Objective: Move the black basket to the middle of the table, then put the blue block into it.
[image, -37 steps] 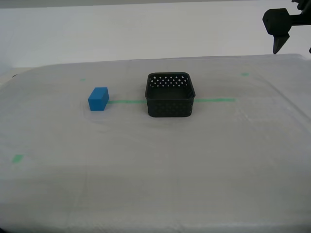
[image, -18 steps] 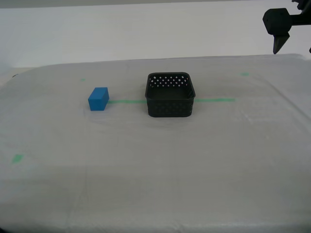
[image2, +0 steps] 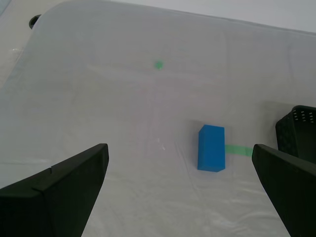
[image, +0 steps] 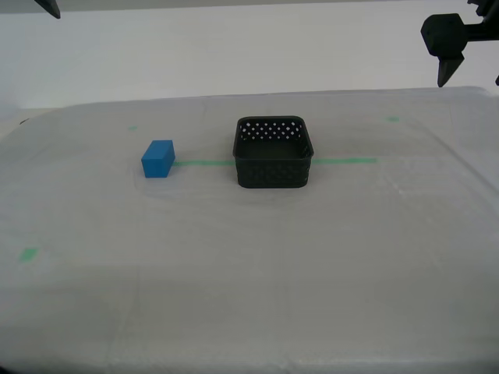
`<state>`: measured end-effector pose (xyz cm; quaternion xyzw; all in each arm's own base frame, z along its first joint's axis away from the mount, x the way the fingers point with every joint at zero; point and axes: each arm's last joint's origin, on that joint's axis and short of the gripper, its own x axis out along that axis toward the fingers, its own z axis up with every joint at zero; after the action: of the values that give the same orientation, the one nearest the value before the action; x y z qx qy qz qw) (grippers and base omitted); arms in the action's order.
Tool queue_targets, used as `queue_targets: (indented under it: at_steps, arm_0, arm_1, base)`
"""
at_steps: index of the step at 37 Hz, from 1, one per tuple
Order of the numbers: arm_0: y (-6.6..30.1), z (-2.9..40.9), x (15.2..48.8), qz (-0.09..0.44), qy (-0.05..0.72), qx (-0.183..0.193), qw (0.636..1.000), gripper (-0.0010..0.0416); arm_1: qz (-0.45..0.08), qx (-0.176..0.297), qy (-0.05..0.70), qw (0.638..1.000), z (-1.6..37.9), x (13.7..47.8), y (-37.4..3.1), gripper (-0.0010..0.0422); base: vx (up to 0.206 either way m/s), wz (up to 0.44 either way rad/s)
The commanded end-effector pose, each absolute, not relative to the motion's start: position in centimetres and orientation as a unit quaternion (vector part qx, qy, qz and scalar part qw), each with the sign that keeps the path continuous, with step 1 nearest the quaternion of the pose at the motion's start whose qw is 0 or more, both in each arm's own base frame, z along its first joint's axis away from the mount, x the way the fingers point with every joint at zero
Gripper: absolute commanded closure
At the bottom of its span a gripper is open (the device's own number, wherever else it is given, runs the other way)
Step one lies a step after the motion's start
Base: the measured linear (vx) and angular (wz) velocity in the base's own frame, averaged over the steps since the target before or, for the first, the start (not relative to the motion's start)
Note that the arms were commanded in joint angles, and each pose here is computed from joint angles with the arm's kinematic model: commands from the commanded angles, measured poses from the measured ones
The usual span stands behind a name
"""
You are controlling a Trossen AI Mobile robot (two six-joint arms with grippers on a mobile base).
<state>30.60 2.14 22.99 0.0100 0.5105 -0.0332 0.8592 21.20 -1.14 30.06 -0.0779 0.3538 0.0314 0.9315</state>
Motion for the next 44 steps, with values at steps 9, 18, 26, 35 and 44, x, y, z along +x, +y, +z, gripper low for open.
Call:
queue_targets:
  at_steps: [9, 18, 26, 35, 44]
  arm_0:
    - [2.2, 23.0, 30.6, -0.034, 0.509, 0.009, 0.86, 0.0007]
    - [2.2, 23.0, 30.6, -0.034, 0.509, 0.009, 0.86, 0.0007]
    - [2.2, 23.0, 30.6, -0.034, 0.509, 0.009, 0.86, 0.0007]
    - [2.2, 23.0, 30.6, -0.034, 0.509, 0.009, 0.86, 0.0007]
    - [2.2, 23.0, 30.6, -0.034, 0.509, 0.009, 0.86, 0.0007]
  arm_1:
    - [0.031, -0.079, 0.38, 0.921, 29.6, 21.9, -2.0, 0.0011]
    - [0.025, -0.066, 0.423, 0.903, 29.9, 24.0, -2.9, 0.0011]
    - [0.008, -0.051, 0.441, 0.896, 29.8, 26.0, -4.2, 0.0011]
    - [-0.006, -0.043, 0.456, 0.889, 29.4, 28.0, -5.8, 0.0011]
    - [-0.017, -0.038, 0.476, 0.878, 28.2, 30.0, -7.5, 0.0011]
  base:
    - [0.0, 0.0]
    - [0.0, 0.0]
    - [0.0, 0.0]
    - [0.0, 0.0]
    - [0.0, 0.0]
